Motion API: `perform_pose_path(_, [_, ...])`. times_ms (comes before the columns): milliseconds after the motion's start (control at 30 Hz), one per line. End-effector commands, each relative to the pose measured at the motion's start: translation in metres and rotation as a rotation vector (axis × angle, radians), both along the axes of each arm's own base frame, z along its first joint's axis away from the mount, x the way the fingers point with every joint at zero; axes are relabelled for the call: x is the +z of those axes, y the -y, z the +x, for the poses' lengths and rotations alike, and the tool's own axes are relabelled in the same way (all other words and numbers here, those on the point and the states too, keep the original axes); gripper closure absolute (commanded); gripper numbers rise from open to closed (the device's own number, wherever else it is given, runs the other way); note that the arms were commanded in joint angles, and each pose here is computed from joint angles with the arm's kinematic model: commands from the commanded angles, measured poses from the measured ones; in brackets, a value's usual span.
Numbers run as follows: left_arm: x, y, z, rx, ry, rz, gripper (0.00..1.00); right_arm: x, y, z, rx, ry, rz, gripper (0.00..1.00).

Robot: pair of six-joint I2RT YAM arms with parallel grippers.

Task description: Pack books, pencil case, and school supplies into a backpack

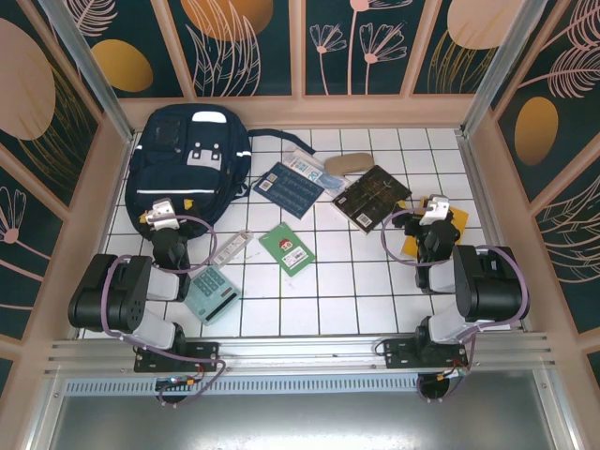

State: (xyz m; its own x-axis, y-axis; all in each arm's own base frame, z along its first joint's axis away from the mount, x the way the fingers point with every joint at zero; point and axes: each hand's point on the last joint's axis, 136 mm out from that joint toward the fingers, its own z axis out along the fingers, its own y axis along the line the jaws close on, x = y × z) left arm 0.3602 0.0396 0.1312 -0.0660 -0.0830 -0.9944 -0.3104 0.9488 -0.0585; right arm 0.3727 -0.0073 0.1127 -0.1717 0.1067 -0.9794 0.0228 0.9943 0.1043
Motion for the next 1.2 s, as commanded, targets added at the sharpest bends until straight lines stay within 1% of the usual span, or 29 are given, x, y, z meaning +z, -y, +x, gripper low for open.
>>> perform_pose_path(0, [0.0095, 0.0022, 0.0037, -0.009, 0.034, 0.000, 0.01, 0.0083, 0.0026, 0.0047, -0.011, 0.026, 0.009, 0.01])
perform_pose_path(1167, [0.0091, 0.0018, 0.0037, -0.008, 0.032, 0.000, 0.01, 0.0090, 0.0034, 0.0045, -0.022, 0.030, 0.003, 0.01])
